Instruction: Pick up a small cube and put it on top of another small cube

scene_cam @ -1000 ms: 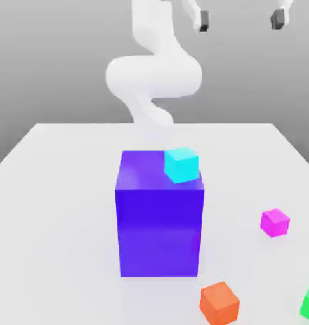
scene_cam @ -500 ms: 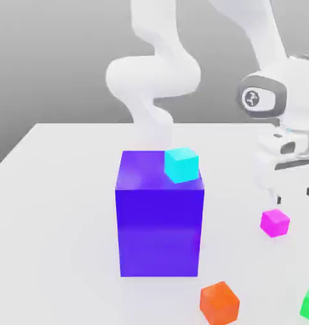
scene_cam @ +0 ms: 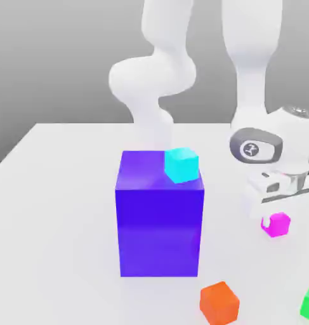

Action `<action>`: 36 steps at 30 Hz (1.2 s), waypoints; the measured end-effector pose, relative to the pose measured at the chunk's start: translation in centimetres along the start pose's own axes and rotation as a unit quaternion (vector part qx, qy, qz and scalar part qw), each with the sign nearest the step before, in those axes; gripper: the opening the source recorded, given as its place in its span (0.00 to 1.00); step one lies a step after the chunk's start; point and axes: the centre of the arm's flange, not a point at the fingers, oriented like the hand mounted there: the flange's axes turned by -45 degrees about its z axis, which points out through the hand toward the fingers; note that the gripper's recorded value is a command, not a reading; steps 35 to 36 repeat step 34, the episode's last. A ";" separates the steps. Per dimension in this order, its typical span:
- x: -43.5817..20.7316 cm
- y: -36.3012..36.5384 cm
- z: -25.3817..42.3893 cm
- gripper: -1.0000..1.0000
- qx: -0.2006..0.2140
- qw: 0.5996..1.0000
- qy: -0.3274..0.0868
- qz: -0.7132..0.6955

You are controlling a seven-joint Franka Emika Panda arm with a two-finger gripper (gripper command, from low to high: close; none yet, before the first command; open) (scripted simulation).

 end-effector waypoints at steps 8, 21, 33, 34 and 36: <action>0.3 0.0 -5.9 0.00 -0.001 1.000 0.000 0.000; 17.0 3.6 -9.7 0.00 0.000 1.000 -0.006 0.013; 23.0 7.8 -5.9 1.00 -0.001 1.000 0.000 0.030; 23.0 7.8 -5.9 1.00 -0.001 1.000 0.000 0.030; 23.0 7.8 -5.9 1.00 -0.001 1.000 0.000 0.030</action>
